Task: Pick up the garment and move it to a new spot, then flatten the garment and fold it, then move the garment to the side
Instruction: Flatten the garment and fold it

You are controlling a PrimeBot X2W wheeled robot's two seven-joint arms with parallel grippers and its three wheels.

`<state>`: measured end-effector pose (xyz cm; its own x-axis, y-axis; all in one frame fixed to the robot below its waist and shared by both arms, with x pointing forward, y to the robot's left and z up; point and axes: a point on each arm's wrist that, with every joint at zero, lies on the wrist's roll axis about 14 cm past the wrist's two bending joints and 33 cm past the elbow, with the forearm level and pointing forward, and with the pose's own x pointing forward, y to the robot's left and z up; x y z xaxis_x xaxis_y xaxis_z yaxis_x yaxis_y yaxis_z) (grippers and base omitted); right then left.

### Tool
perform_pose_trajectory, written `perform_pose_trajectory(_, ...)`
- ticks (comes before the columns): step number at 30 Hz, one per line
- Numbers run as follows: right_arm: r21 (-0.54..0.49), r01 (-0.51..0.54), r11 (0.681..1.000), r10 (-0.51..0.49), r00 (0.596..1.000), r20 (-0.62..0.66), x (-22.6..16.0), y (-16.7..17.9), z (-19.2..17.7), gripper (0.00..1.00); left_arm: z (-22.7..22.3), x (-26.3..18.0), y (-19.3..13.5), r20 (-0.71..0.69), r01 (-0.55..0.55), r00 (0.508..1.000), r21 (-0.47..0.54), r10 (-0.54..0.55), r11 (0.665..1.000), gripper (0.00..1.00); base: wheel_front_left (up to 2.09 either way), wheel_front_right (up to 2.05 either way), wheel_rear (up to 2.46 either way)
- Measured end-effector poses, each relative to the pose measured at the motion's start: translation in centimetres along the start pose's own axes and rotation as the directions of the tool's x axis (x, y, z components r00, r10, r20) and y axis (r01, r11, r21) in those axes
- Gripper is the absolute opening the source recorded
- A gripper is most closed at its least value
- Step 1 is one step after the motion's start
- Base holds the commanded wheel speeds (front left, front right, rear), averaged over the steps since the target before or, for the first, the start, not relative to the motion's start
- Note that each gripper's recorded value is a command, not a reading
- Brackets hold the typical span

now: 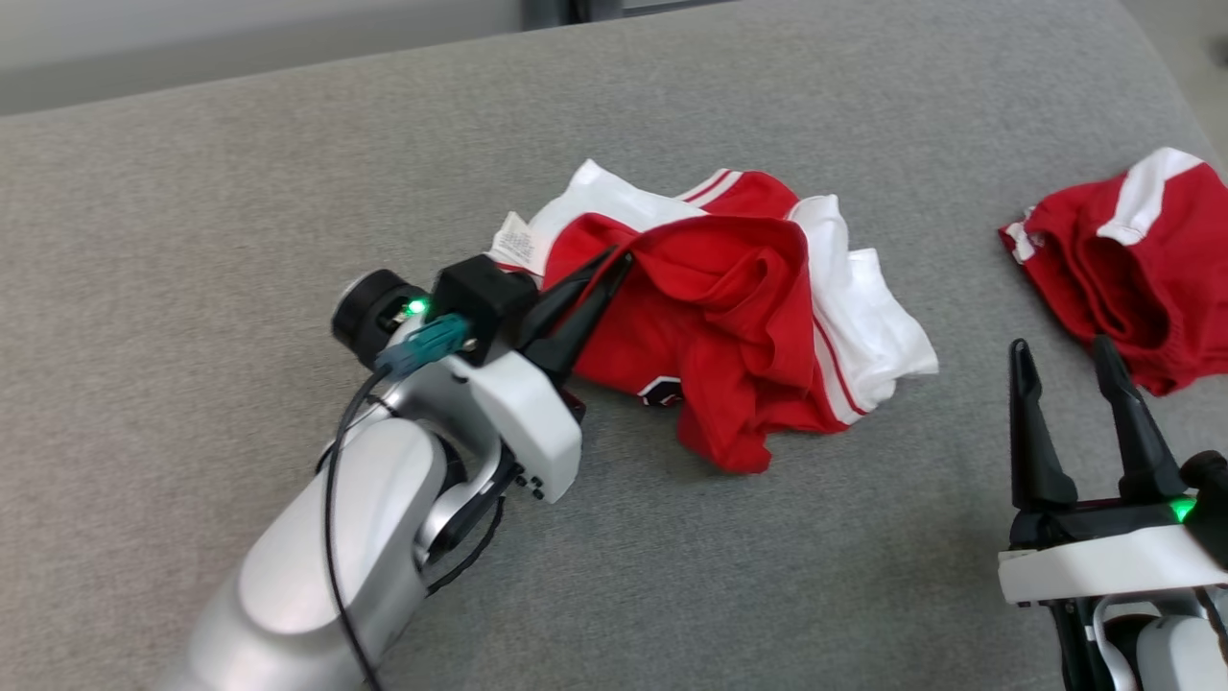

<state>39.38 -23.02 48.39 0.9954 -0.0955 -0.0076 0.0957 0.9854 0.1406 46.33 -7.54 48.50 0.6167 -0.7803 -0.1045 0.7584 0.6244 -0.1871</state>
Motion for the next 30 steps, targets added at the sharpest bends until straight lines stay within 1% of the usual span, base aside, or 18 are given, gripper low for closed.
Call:
perform_pose_trajectory(2, 0.002, -0.007, 1.000, 0.007, 1.000, 0.007, 0.3, 0.2, 0.1, 1.00, 1.2, -1.3, 0.9, 0.045, -0.038, 0.998, 0.016, 0.038, 0.999, 0.00, 0.00, 0.00, 0.00)
perform_pose_trajectory(5, 0.002, -0.024, 1.000, 0.024, 1.000, 0.013, 0.8, 0.8, 0.3, 1.00, 1.8, -4.0, 2.7, 0.080, -0.115, 0.990, 0.002, 0.115, 0.993, 0.00, 0.00, 0.00, 0.00)
perform_pose_trajectory(9, 0.004, -0.046, 0.999, 0.046, 0.999, 0.021, 1.5, 1.5, 0.7, 1.00, 1.3, -8.5, 5.7, 0.072, -0.262, 0.962, -0.028, 0.264, 0.965, 0.00, 0.00, 0.00, 0.00)
perform_pose_trajectory(10, 0.005, -0.051, 0.999, 0.051, 0.998, 0.022, 1.6, 1.7, 0.7, 1.00, 1.0, -9.7, 6.4, 0.065, -0.298, 0.952, -0.042, 0.300, 0.954, 0.00, 0.00, 0.00, 0.00)
perform_pose_trajectory(11, 0.007, -0.059, 0.998, 0.059, 0.998, 0.019, 1.9, 2.0, 0.7, 1.00, 0.4, -11.8, 7.6, 0.046, -0.363, 0.929, -0.074, 0.366, 0.929, 0.00, 0.00, 0.00, 0.00)
perform_pose_trajectory(13, 0.009, -0.074, 0.997, 0.074, 0.997, 0.014, 2.2, 2.4, 0.7, 1.00, -0.3, -13.7, 8.5, 0.029, -0.419, 0.906, -0.099, 0.423, 0.903, 0.00, 0.00, 0.00, 0.00)
perform_pose_trajectory(17, 0.016, -0.098, 0.995, 0.098, 0.995, 0.012, 2.5, 3.1, 0.7, 1.00, -1.6, -16.6, 9.7, -0.005, -0.505, 0.860, -0.159, 0.510, 0.849, 0.00, 0.00, 0.00, 0.00)
perform_pose_trajectory(20, 0.022, -0.113, 0.993, 0.113, 0.994, 0.005, 2.8, 3.7, 0.5, 1.00, -2.7, -18.0, 10.6, -0.029, -0.549, 0.831, -0.202, 0.555, 0.811, 0.00, 0.00, 0.00, 0.00)
perform_pose_trajectory(21, 0.024, -0.115, 0.993, 0.115, 0.993, 0.005, 2.8, 3.7, 0.5, 1.00, -2.9, -18.4, 11.0, -0.027, -0.563, 0.820, -0.218, 0.572, 0.797, 0.11, 0.00, 0.00, 0.00)
perform_pose_trajectory(22, 0.025, -0.117, 0.993, 0.117, 0.993, 0.002, 2.8, 3.8, 0.5, 1.00, -3.0, -18.7, 11.4, -0.022, -0.576, 0.808, -0.235, 0.589, 0.783, 0.84, 0.00, 0.00, 0.00)
perform_pose_trajectory(23, 0.025, -0.117, 0.993, 0.117, 0.993, 0.002, 2.8, 3.8, 0.5, 1.00, -3.0, -18.7, 11.4, -0.022, -0.576, 0.808, -0.235, 0.589, 0.783, 1.00, 0.00, 0.00, 0.00)
perform_pose_trajectory(25, 0.028, -0.119, 0.992, 0.119, 0.993, 0.005, 2.8, 3.9, 0.6, 1.00, -3.4, -19.6, 12.2, -0.020, -0.608, 0.783, -0.238, 0.622, 0.757, 1.00, 0.00, 0.00, 0.00)
perform_pose_trajectory(30, 0.029, -0.124, 0.992, 0.124, 0.992, 0.016, 2.4, 4.0, 1.3, 1.00, -2.8, -21.9, 14.3, 0.039, -0.696, 0.686, -0.258, 0.727, 0.670, 1.00, 0.00, 0.00, 0.00)
